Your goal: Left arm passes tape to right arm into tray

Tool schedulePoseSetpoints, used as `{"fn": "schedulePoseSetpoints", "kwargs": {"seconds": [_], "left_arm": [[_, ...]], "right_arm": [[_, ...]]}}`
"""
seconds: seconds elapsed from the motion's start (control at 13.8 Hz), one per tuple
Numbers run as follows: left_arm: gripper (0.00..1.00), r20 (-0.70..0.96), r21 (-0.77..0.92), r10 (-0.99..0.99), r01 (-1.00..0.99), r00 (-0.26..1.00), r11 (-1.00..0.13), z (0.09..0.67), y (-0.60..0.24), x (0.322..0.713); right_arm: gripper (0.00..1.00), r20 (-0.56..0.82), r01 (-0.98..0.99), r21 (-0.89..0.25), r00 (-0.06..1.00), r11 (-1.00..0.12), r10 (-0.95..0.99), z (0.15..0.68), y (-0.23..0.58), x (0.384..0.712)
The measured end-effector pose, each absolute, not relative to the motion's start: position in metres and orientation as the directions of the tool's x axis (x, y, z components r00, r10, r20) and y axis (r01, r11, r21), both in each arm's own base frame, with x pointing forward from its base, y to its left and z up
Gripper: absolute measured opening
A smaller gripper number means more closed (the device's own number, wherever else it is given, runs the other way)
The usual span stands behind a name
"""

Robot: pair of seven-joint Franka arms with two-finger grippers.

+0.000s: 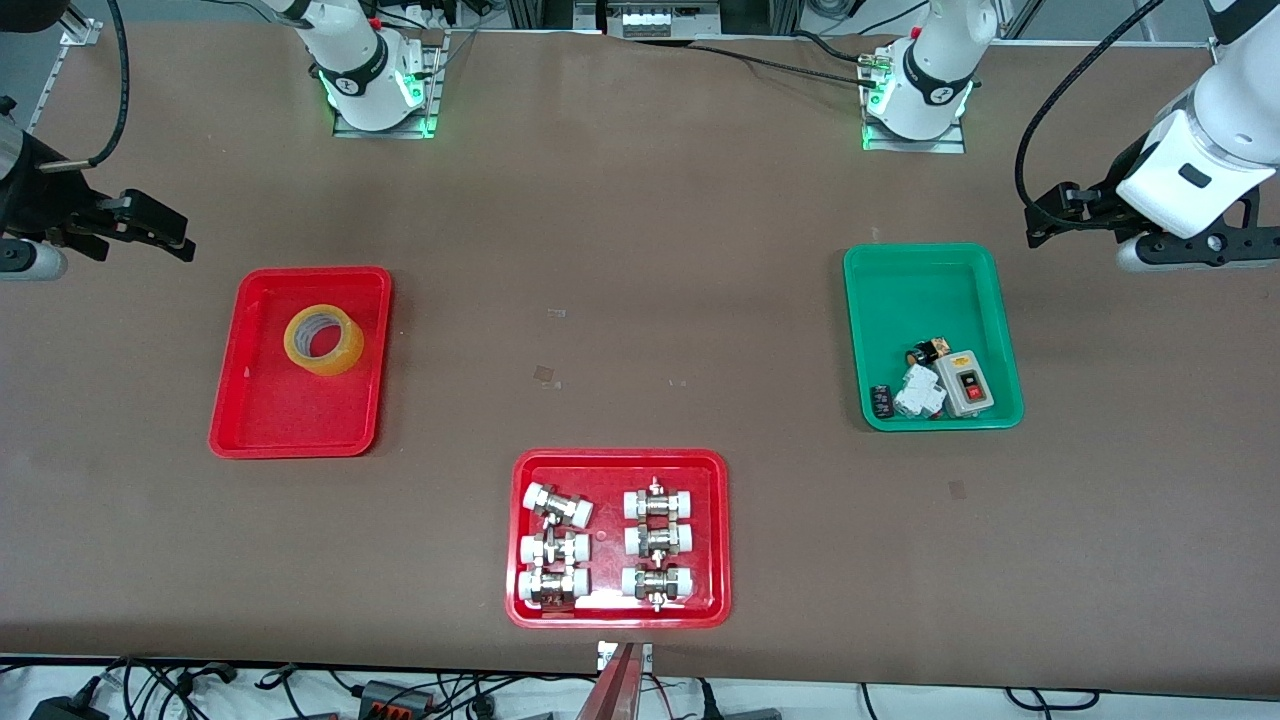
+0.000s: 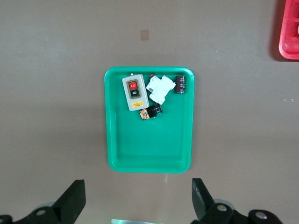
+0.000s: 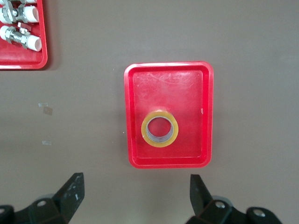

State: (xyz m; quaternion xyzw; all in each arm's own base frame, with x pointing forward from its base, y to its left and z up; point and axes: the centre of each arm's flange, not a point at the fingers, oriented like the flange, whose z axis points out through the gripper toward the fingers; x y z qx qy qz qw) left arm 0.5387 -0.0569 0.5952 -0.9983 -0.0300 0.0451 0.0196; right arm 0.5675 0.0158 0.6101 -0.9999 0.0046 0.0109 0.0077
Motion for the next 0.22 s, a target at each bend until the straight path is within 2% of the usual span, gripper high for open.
{"fn": "schedulePoseSetpoints", "kwargs": {"seconds": [0.22], "left_arm": [[1.00,-0.089,-0.042,0.062,0.058,0.994,-0.997,0.5952,-0.0568,0.5387]], "right_arm": [[1.00,-0.022,-0.011,-0.015,1.000,-1.000,-0.011,0.6096,0.0148,0.5679]]}}
